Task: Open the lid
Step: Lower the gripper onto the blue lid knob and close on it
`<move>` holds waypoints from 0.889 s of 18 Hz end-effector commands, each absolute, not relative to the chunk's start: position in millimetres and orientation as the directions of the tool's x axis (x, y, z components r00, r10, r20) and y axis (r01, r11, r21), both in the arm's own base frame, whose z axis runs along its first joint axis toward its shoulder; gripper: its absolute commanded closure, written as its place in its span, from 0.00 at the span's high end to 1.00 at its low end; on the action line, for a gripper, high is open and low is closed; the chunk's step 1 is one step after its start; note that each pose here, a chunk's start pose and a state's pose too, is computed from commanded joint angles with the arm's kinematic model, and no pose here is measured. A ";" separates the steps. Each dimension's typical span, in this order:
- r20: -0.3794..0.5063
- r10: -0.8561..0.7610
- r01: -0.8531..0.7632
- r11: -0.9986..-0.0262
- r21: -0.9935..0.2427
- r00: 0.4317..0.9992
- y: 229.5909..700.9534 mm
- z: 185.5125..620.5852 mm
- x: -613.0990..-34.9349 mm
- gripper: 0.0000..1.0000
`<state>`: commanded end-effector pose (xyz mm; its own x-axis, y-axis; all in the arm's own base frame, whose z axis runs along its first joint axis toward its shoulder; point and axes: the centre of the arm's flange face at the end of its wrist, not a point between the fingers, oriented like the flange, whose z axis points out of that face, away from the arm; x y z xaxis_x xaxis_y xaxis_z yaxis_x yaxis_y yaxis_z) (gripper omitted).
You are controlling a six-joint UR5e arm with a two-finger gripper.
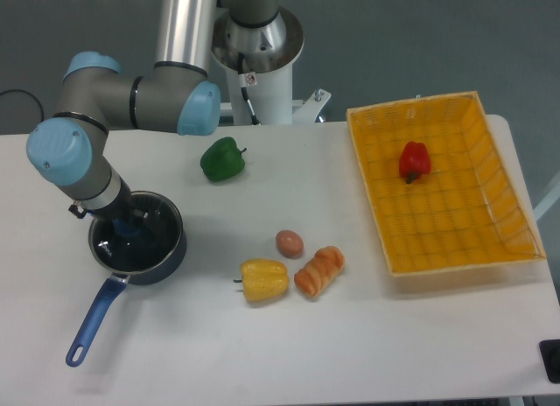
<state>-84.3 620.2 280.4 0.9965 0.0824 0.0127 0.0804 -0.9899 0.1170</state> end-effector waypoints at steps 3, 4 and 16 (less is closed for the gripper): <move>0.015 0.073 0.071 -0.990 0.124 0.997 620.8 276.0 -82.5 0.93; 0.014 0.073 0.071 -0.989 0.126 0.997 620.9 275.0 -82.7 0.93; 0.012 0.071 0.069 -0.989 0.128 0.997 620.5 274.3 -81.9 0.45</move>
<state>-81.9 620.5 274.3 0.9974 0.0713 0.0119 0.0692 -0.9893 0.1285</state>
